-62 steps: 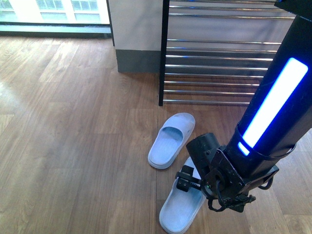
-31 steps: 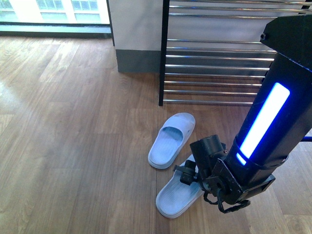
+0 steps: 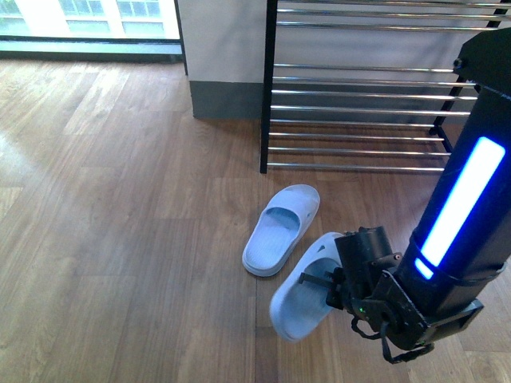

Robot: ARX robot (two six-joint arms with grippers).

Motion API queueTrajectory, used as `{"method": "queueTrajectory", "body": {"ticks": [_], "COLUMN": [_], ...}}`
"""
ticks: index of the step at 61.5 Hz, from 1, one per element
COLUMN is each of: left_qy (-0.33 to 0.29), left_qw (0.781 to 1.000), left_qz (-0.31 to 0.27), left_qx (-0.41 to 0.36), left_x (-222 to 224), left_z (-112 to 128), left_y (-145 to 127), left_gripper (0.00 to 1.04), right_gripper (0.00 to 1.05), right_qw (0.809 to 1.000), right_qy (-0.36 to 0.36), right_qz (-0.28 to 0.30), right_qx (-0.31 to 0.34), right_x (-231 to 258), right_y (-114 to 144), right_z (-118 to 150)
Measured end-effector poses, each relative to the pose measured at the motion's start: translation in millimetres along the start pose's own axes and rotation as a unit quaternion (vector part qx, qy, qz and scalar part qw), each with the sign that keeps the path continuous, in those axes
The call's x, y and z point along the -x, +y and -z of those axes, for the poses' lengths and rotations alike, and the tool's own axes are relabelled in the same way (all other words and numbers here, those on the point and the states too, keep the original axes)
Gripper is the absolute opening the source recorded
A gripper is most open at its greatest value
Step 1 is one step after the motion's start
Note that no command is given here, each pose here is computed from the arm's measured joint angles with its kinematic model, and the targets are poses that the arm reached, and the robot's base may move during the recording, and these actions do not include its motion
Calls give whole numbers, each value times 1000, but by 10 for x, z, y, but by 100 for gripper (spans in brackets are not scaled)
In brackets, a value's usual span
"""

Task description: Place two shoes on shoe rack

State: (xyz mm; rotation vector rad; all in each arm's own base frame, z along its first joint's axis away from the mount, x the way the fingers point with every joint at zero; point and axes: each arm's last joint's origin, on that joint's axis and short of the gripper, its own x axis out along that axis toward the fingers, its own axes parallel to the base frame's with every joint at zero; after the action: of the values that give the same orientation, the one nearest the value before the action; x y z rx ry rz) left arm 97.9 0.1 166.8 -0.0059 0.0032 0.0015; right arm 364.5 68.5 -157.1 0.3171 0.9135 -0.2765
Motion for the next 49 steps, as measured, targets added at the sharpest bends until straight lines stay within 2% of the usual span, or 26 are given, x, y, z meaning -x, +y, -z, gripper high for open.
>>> {"method": "queueTrajectory", "body": {"ticks": [14,22,37,49], "left_qy": [0,0,0,0], "left_qw": [1000,1000,1000,1000], "left_qz": [0,0,0,0], "left_qx": [0,0,0,0], "left_x": [0,0,0,0], "left_z": [0,0,0,0], "left_y": [0,0,0,0], "left_gripper": [95,95,95,95], "right_gripper": [2,2,2,2], "right_qw": [999,995,979,963], "right_qy": [-46,-95,-184,-239], "right_qz": [-16,-20,-11,-1], "right_qx": [19,36,84,127], "right_x": [301,610,1264,1884], "right_y": [-237,-428,-728,-891], "right_z": [-260,-562,-965,-1135]}}
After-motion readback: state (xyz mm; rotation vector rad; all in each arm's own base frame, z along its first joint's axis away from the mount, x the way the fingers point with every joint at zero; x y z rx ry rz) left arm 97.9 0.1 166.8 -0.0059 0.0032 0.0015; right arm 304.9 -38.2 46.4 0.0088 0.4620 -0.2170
